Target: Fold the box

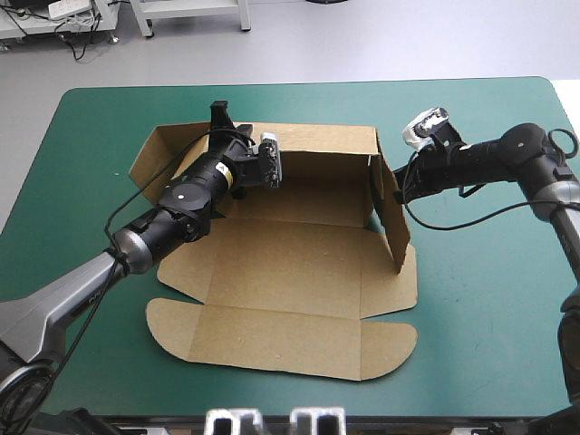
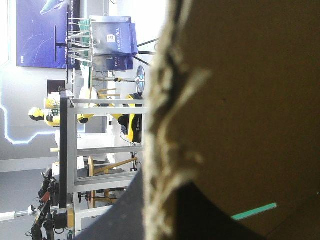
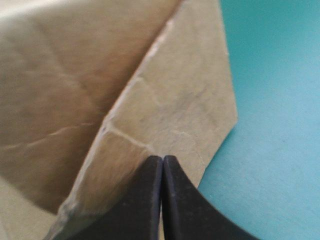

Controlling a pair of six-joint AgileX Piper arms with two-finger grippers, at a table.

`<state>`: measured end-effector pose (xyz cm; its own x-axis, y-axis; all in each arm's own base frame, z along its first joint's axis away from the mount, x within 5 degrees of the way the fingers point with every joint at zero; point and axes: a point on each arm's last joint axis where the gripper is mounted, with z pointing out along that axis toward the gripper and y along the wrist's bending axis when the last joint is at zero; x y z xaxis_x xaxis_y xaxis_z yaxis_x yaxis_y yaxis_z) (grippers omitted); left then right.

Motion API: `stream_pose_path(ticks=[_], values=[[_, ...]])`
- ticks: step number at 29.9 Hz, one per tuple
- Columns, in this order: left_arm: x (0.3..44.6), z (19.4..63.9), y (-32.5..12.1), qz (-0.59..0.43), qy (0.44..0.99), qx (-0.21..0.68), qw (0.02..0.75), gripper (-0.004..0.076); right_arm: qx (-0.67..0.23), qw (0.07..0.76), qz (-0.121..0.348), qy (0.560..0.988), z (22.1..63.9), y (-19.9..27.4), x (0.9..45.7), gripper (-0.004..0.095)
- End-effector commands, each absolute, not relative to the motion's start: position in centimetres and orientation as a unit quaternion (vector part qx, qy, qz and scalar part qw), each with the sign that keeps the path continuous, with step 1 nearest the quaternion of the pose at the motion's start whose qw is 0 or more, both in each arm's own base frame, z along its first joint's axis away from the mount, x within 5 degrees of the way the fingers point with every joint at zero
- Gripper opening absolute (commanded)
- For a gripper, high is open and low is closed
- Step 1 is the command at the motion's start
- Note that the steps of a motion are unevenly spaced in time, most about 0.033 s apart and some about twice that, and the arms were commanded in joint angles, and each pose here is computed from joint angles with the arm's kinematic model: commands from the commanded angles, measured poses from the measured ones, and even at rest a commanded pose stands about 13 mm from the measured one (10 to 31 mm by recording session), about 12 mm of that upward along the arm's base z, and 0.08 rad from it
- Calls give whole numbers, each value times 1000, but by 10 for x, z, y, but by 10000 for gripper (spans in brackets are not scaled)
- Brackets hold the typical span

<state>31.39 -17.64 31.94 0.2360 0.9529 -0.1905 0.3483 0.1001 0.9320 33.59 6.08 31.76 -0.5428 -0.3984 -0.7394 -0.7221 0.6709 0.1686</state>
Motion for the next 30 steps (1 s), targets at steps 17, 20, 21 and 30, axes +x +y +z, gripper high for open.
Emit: stream_pose_path(ticks=[17, 20, 21, 30], values=[[311, 341, -164, 301, 566, 557, 528, 13, -379, 407, 221, 802, 341, 65, 325, -23], [309, 332, -163, 318, 543, 591, 506, 13, -393, 410, 209, 796, 330, 65, 325, -22], [308, 329, -163, 320, 537, 600, 499, 13, -394, 409, 206, 796, 325, 66, 324, -22], [306, 323, -165, 299, 539, 606, 503, 13, -398, 472, 174, 767, 318, 65, 305, -22]])
